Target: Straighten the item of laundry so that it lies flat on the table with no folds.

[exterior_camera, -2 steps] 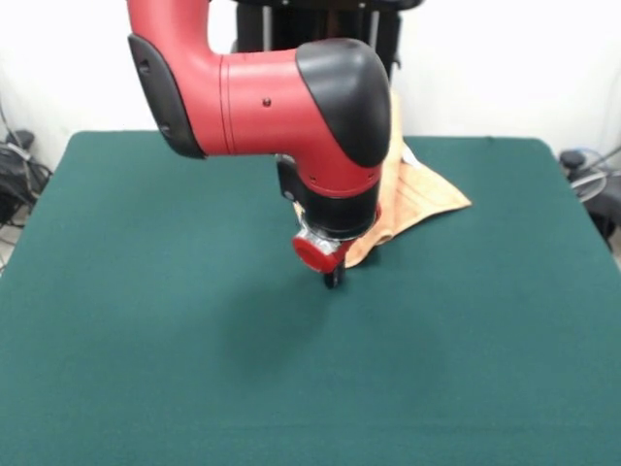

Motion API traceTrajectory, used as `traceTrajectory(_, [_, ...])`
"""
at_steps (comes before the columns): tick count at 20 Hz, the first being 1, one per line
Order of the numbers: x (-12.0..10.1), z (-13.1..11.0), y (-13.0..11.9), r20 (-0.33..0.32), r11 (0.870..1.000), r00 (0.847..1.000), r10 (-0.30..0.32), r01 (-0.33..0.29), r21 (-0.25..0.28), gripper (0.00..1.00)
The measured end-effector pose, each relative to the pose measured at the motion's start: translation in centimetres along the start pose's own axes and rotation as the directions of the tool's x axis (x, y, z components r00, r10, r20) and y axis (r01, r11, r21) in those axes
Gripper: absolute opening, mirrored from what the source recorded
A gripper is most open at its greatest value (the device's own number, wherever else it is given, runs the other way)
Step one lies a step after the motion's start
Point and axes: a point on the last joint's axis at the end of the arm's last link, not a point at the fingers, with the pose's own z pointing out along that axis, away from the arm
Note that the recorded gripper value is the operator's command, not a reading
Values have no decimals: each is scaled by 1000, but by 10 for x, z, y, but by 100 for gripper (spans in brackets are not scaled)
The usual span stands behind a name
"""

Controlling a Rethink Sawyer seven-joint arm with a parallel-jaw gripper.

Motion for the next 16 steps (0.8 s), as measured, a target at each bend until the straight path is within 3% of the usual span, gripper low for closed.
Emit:
traceTrajectory(7, [1, 0, 3, -17, 1000, 1000, -3, 3, -18, 0])
traceTrajectory(16, [1, 1, 22, -88, 994, 996, -26, 16, -107, 0])
